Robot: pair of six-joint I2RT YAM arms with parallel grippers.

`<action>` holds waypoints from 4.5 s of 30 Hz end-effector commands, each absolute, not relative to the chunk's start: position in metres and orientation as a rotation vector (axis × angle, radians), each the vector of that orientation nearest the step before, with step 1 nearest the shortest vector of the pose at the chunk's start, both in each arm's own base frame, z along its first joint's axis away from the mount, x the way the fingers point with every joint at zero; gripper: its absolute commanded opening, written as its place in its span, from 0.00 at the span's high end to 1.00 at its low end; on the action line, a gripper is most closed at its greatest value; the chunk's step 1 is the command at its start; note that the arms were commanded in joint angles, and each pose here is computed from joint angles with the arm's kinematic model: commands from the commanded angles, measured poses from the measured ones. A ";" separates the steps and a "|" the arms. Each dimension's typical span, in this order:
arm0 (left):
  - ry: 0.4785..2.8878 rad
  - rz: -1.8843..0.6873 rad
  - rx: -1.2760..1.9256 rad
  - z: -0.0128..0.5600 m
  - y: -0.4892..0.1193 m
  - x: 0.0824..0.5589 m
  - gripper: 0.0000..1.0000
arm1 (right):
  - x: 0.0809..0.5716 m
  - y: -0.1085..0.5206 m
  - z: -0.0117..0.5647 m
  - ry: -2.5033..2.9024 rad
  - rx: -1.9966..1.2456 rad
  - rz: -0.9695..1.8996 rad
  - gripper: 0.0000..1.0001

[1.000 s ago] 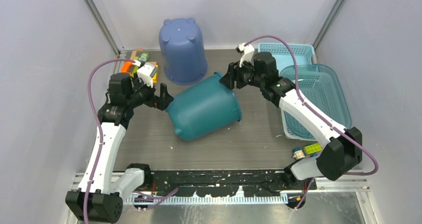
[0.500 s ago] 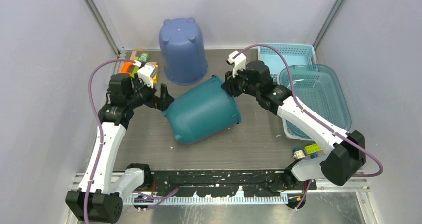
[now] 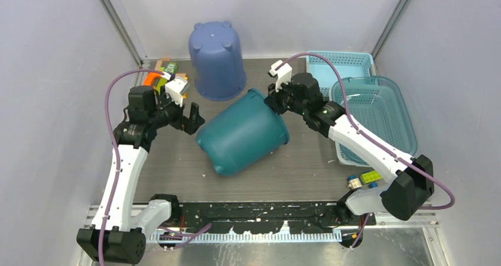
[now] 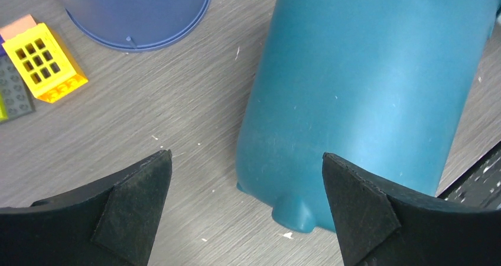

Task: Turn the large container upside down
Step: Turn the container upside down at the center of the board.

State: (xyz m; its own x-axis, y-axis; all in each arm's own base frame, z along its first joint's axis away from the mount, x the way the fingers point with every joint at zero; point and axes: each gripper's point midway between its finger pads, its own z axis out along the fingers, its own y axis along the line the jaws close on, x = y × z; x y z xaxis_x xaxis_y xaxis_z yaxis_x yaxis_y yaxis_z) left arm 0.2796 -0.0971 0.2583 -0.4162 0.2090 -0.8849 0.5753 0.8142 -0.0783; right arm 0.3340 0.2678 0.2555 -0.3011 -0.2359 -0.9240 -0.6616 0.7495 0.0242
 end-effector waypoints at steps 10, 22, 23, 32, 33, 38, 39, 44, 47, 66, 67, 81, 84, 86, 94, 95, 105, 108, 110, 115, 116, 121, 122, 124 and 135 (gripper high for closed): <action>1.948 -0.502 1.296 0.218 -0.098 0.190 0.00 | 0.345 0.272 0.249 1.944 -0.659 0.471 0.90; 1.964 -0.336 1.193 0.191 -0.084 0.220 0.02 | 0.349 0.268 0.249 1.986 -0.607 0.532 0.92; 1.949 -0.298 1.166 0.194 -0.082 0.229 0.02 | 0.350 0.268 0.249 1.992 -0.602 0.536 0.92; 1.918 -0.357 1.113 0.186 -0.093 0.240 0.03 | 0.354 0.268 0.241 2.037 -0.580 0.573 0.93; 1.912 -0.383 1.120 0.185 -0.096 0.238 0.03 | 0.354 0.267 0.240 2.044 -0.576 0.574 0.93; 1.905 -0.420 1.148 0.178 -0.107 0.237 0.07 | 0.357 0.266 0.238 2.062 -0.565 0.585 0.94; 1.911 -0.414 1.154 0.175 -0.108 0.237 0.09 | 0.358 0.265 0.237 2.066 -0.562 0.587 0.94; 1.920 -0.409 1.192 0.168 -0.117 0.236 0.21 | 0.361 0.262 0.235 2.092 -0.530 0.617 0.95; 1.903 -0.419 1.184 0.175 -0.121 0.236 0.36 | 0.365 0.258 0.234 2.112 -0.499 0.642 0.95; 1.816 -0.508 1.011 0.239 -0.140 0.256 0.73 | 0.384 0.236 0.209 2.253 -0.347 0.737 0.96; 1.813 -0.508 1.001 0.242 -0.140 0.257 0.71 | 0.386 0.233 0.208 2.260 -0.336 0.737 0.96; 1.790 -0.545 0.925 0.274 -0.144 0.258 0.48 | 0.404 0.205 0.201 2.282 -0.255 0.729 0.97; 1.783 -0.569 0.928 0.278 -0.147 0.256 0.47 | 0.407 0.199 0.197 2.287 -0.242 0.720 0.97; 1.778 -0.579 0.929 0.279 -0.148 0.255 0.46 | 0.407 0.195 0.196 2.289 -0.235 0.718 0.97; 1.761 -0.606 0.922 0.292 -0.152 0.253 0.41 | 0.408 0.177 0.192 2.294 -0.197 0.679 0.98; 1.761 -0.613 0.919 0.294 -0.153 0.253 0.40 | 0.409 0.174 0.191 2.294 -0.187 0.675 0.98; 1.739 -0.696 0.874 0.304 -0.162 0.255 0.38 | 0.409 0.159 0.185 2.299 -0.101 0.719 0.99; 1.731 -0.711 0.866 0.307 -0.165 0.257 0.38 | 0.408 0.158 0.180 2.304 -0.073 0.745 0.99; 1.723 -0.726 0.861 0.310 -0.167 0.259 0.37 | 0.407 0.158 0.177 2.313 -0.057 0.761 0.99; 1.701 -0.782 0.849 0.320 -0.174 0.261 0.36 | 0.407 0.154 0.166 2.342 -0.009 0.766 0.99; 1.697 -0.790 0.845 0.322 -0.175 0.262 0.36 | 0.407 0.154 0.163 2.348 -0.002 0.764 0.99; 1.679 -0.826 0.839 0.328 -0.180 0.265 0.36 | 0.406 0.152 0.156 2.361 0.013 0.763 0.99; 1.679 -0.835 0.839 0.327 -0.181 0.265 0.36 | 0.405 0.152 0.154 2.362 0.013 0.764 0.99; 1.673 -0.848 0.842 0.327 -0.184 0.265 0.36 | 0.404 0.153 0.149 2.373 0.020 0.767 0.99; 1.667 -0.915 0.864 0.326 -0.198 0.261 0.36 | 0.403 0.161 0.140 2.382 0.033 0.844 0.99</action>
